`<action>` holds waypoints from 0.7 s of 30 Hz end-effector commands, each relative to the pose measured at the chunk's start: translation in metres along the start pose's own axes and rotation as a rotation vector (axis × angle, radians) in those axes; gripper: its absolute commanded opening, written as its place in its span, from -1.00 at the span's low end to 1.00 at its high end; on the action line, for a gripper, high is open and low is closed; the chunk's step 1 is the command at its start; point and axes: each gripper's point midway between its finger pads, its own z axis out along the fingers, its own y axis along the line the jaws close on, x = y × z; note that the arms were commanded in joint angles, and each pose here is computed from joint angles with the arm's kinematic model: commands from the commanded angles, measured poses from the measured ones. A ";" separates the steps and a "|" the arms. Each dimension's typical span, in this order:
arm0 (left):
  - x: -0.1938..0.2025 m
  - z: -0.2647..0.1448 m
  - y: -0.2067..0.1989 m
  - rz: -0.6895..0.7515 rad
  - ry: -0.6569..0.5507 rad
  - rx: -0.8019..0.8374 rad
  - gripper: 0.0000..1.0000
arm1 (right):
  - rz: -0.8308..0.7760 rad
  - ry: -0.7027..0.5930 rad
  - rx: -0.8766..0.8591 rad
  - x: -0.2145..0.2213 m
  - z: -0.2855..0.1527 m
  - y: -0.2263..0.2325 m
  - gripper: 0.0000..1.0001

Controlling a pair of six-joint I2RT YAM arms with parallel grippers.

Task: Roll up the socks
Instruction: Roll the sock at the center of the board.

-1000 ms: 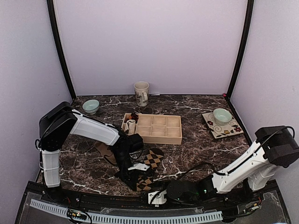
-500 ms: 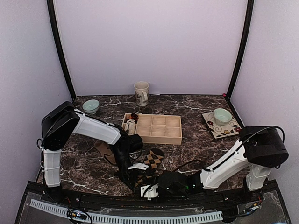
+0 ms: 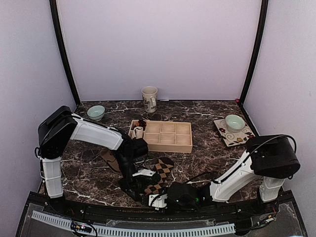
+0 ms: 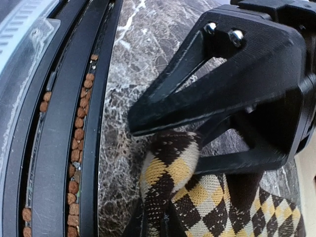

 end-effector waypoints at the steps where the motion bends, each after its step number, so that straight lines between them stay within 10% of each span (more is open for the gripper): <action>1: 0.000 -0.036 0.015 -0.001 -0.034 -0.183 0.09 | 0.166 0.021 0.001 0.023 -0.002 0.005 -1.00; 10: 0.032 -0.085 0.038 -0.086 -0.097 -0.545 0.09 | 0.404 0.024 -0.109 0.042 -0.008 0.016 -1.00; 21: 0.017 -0.077 0.020 0.063 -0.091 -0.552 -0.03 | 0.797 0.141 -0.448 0.075 -0.004 0.009 -1.00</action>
